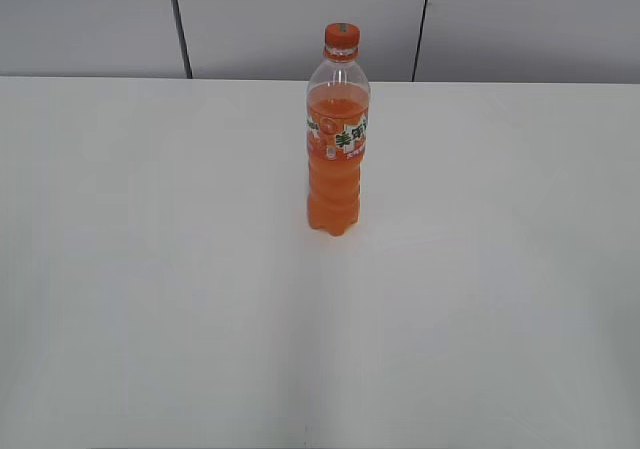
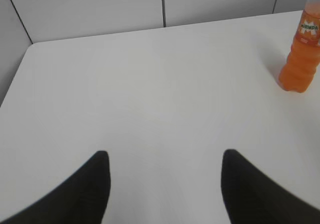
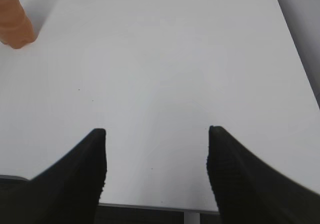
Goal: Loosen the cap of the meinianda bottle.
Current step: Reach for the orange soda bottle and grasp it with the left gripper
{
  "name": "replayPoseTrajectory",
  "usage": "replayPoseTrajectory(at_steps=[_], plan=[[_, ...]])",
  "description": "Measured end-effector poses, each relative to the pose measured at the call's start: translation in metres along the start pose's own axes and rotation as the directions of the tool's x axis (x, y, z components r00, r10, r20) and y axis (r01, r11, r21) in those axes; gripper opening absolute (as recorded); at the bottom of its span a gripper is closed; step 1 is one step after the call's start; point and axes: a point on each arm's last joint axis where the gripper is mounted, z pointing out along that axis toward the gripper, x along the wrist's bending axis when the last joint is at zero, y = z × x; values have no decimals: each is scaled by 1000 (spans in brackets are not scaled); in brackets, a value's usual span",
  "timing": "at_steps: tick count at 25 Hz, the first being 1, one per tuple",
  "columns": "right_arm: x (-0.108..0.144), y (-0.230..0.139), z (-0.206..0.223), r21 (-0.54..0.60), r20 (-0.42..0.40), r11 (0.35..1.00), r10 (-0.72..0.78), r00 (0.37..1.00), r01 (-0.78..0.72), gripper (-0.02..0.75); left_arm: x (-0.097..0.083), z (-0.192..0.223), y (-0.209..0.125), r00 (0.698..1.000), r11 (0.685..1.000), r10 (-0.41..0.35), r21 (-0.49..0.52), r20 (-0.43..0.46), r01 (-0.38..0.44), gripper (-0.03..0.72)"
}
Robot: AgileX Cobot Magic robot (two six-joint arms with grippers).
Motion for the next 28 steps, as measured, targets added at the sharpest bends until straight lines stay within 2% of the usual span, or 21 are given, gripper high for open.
replayPoseTrajectory(at_steps=[11, 21, 25, 28], plan=[[0, 0, 0, 0, 0, 1000, 0, 1000, 0, 476, 1, 0, 0, 1000, 1000, 4, -1, -8, -4, 435], [0, 0, 0, 0, 0, 1000, 0, 1000, 0, 476, 1, -5, 10, 1000, 996, 4, -92, -12, -5, 435], [0, 0, 0, 0, 0, 1000, 0, 1000, 0, 476, 1, -6, 19, 1000, 982, 4, -187, -16, -7, 435], [0, 0, 0, 0, 0, 1000, 0, 1000, 0, 476, 2, -8, 28, 1000, 959, 2, -284, -21, -8, 435]])
